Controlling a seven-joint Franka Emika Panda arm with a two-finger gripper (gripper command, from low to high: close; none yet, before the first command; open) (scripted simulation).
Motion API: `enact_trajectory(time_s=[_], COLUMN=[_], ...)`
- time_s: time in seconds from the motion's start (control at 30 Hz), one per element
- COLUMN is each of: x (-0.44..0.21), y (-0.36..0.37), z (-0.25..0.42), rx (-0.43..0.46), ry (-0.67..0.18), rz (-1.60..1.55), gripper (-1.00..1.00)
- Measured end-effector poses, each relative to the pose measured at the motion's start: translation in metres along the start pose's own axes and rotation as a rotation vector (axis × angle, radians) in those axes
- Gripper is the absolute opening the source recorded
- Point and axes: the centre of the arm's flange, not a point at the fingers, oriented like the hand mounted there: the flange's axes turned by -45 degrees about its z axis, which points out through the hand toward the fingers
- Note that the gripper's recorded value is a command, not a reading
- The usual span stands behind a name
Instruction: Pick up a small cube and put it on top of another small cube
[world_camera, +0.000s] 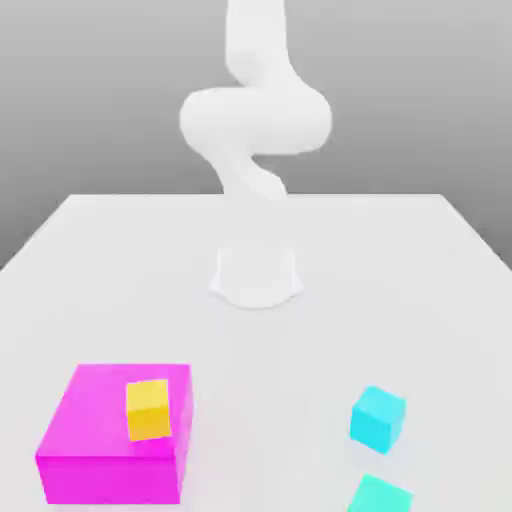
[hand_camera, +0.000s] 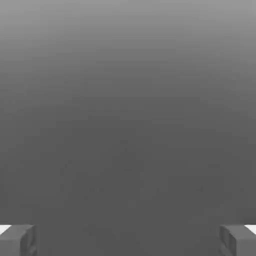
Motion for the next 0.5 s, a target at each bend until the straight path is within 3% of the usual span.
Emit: enact_trajectory(time_s=[0.5], x=[-0.016], y=[-0.133], z=[0.230], rx=[0.162], ry=[-0.323], rz=[-0.369], gripper=[0.00])
